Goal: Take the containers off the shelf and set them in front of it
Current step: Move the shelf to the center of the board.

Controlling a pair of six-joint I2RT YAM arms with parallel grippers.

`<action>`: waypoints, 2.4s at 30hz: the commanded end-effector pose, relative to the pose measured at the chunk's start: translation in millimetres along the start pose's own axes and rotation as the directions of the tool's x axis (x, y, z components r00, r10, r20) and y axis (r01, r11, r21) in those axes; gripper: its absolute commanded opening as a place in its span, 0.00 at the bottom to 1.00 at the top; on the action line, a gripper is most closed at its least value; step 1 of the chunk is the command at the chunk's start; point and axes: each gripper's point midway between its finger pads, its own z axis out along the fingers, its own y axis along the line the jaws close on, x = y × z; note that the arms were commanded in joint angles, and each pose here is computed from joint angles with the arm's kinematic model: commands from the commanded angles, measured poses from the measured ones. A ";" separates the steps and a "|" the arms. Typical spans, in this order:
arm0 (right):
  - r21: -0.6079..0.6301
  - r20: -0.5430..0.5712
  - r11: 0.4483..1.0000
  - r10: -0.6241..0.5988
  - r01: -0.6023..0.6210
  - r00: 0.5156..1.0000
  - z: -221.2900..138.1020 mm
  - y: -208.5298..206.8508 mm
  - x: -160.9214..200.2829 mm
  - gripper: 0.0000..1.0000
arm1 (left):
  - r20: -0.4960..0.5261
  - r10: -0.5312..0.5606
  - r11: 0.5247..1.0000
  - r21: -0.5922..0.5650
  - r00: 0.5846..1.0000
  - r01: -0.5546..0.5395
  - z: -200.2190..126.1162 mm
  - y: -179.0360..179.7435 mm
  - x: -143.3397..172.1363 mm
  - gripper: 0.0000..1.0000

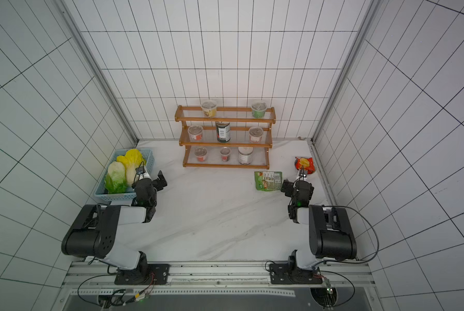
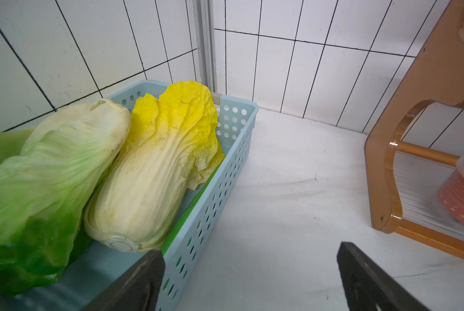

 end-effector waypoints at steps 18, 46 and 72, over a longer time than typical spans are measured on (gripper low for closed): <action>-0.013 0.045 1.000 -0.014 0.014 0.999 -0.4 0.8 -24.4 0.99 | 0.033 0.050 0.995 0.084 0.998 -0.053 0.5 -15.9 -22.2 0.98; -0.462 0.073 0.882 -0.067 0.093 0.995 64.9 151.2 -177.2 0.85 | -0.299 -0.017 0.630 0.738 0.954 0.242 -108.3 -203.2 -110.7 0.98; -0.516 0.041 0.848 -0.114 0.118 0.993 106.3 191.2 -167.8 0.31 | -0.329 0.026 0.792 0.583 0.944 0.181 -62.9 -169.0 -87.0 0.98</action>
